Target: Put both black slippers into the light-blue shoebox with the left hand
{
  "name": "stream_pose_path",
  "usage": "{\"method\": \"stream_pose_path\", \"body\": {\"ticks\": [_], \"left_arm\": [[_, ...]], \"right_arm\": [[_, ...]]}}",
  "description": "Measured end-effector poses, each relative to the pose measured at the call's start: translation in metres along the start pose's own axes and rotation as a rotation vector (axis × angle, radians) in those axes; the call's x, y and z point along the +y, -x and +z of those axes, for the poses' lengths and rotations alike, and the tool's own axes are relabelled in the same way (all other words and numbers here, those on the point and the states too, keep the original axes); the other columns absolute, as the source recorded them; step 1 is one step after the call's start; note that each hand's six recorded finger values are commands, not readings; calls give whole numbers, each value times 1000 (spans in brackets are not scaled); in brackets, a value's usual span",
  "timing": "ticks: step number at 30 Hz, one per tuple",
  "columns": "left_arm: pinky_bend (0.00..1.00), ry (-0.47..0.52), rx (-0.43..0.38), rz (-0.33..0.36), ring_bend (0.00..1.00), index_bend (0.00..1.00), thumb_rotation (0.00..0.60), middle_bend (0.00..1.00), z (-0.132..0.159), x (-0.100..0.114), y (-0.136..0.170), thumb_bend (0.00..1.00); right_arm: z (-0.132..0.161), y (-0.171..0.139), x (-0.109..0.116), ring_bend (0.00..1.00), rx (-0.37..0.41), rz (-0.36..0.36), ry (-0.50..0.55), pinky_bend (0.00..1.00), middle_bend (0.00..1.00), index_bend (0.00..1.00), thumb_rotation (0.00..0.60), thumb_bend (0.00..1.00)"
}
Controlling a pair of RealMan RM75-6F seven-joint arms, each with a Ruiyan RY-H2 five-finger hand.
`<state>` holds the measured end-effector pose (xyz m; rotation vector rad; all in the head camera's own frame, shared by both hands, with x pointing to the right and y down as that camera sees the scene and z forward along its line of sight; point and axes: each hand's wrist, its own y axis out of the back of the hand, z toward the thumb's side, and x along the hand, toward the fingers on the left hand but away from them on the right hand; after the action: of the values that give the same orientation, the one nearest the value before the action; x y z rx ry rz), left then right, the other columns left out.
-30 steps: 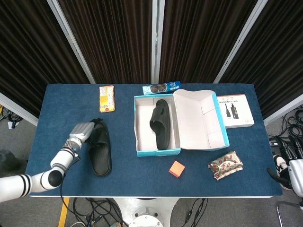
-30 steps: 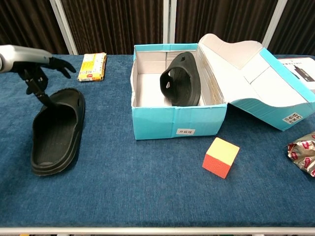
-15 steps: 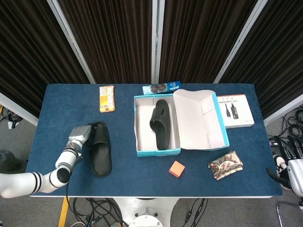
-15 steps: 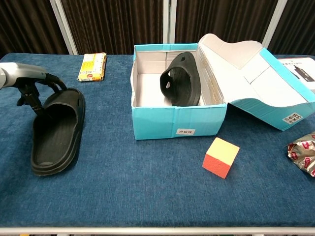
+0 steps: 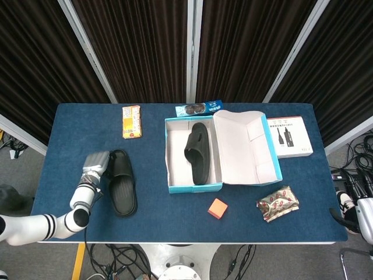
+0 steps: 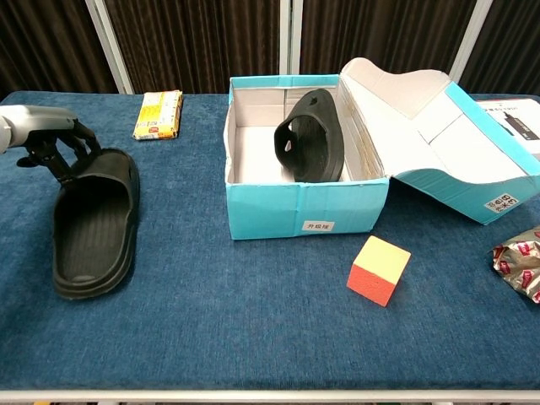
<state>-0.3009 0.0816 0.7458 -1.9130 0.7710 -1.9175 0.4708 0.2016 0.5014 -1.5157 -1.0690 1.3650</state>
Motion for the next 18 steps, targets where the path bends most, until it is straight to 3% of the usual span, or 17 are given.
{"method": "stream_pose_path", "body": {"ticks": [7,13,18], "left_arm": [[866,72,-36,79,911,635,600,638,-10,26,10,2],[865,290,-111,150,911,635,600,638,-11,60,20,1],[864,481,-255,219,910,635,600,638,9,98,28,0]], "right_arm": [[-2,-2,2,0,-5,-6,1,57,178,59,600,98],[-1,-2,0,0,-1,-4,4,57,178,60,600,99],[1,-2,0,0,5,-4,1,57,178,59,600,98]]}}
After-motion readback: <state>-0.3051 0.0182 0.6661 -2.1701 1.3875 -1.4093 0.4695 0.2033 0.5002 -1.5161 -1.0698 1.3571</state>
